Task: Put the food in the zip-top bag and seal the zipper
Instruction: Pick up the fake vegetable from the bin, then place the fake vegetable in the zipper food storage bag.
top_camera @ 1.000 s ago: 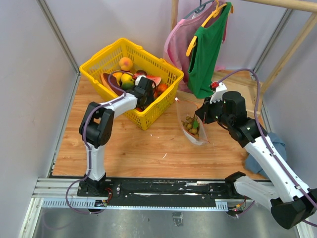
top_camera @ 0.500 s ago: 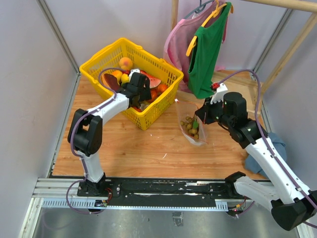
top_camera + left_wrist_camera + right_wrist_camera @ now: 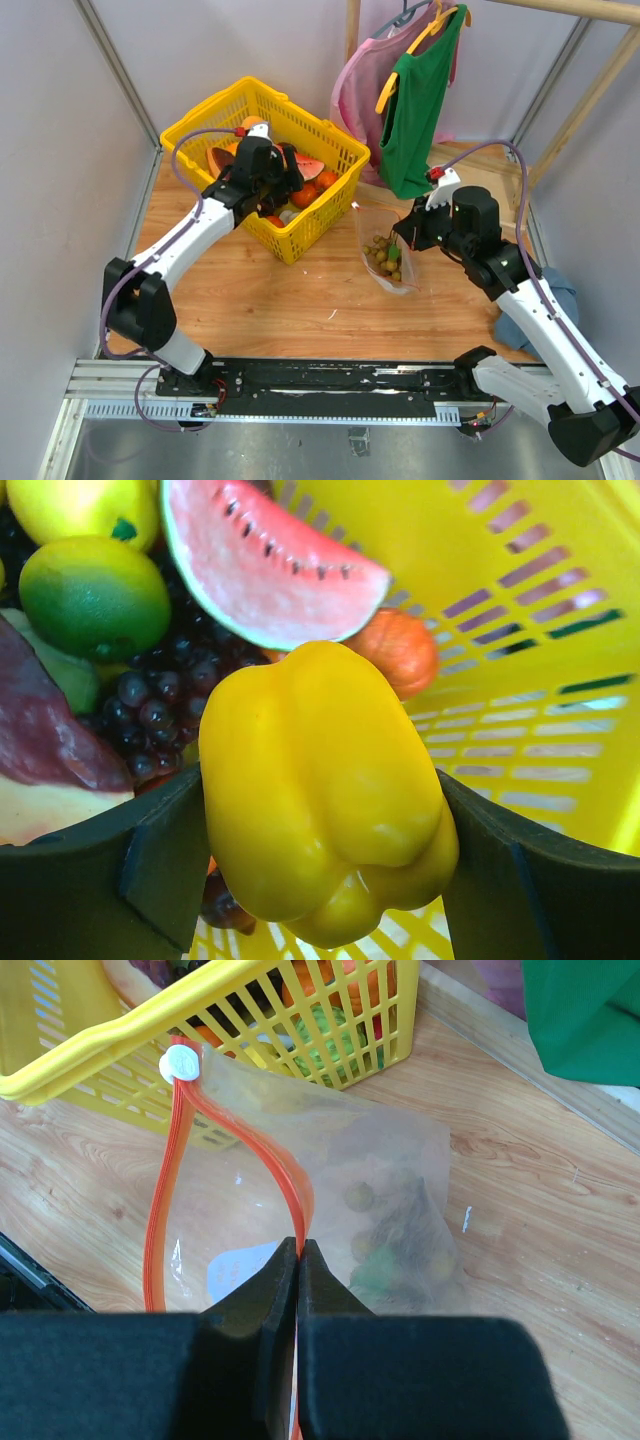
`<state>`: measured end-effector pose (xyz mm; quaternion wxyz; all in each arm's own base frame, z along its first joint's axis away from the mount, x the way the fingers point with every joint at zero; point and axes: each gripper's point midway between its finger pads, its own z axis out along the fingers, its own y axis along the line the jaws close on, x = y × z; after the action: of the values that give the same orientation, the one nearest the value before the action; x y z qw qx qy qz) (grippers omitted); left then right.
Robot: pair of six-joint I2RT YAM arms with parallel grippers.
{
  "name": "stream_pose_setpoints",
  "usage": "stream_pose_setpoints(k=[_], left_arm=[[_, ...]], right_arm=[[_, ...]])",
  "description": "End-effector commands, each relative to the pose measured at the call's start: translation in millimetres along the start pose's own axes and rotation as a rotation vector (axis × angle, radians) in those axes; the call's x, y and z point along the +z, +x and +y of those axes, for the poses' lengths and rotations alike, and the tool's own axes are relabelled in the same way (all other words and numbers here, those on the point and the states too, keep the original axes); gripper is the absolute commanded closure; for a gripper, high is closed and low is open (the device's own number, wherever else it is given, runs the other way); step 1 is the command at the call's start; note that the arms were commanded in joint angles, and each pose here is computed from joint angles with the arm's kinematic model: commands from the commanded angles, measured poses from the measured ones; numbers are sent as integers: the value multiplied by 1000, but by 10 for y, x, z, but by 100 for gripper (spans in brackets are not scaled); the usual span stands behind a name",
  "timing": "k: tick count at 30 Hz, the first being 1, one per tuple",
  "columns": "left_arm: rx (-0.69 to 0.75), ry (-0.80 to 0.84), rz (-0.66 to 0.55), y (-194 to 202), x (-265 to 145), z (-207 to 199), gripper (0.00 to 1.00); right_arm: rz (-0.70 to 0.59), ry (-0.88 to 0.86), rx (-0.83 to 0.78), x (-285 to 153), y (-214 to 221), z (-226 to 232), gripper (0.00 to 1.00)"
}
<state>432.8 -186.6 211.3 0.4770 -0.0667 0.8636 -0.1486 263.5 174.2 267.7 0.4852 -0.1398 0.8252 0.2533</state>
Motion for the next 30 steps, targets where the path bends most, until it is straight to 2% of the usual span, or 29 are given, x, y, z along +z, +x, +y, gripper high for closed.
stream_pose_setpoints(k=[1, 10, 20, 26, 30], left_arm=[[8, 124, -30, -151, -263, -191, 49], [111, 372, -91, -245, -970, -793, 50], [264, 682, -58, 278, -1692, -1593, 52], [262, 808, -10, 573, -1913, -1911, 52], [235, 781, 34, 708, -1820, -1974, 53]], right_arm=[[-33, -20, -1, -26, -76, 68, 100], [-26, 18, -21, -10, -82, 56, 99], [-14, 22, -13, 42, -71, 95, 99], [-5, 18, -15, 70, -68, 123, 100], [-11, 18, -17, 57, -85, 136, 99]])
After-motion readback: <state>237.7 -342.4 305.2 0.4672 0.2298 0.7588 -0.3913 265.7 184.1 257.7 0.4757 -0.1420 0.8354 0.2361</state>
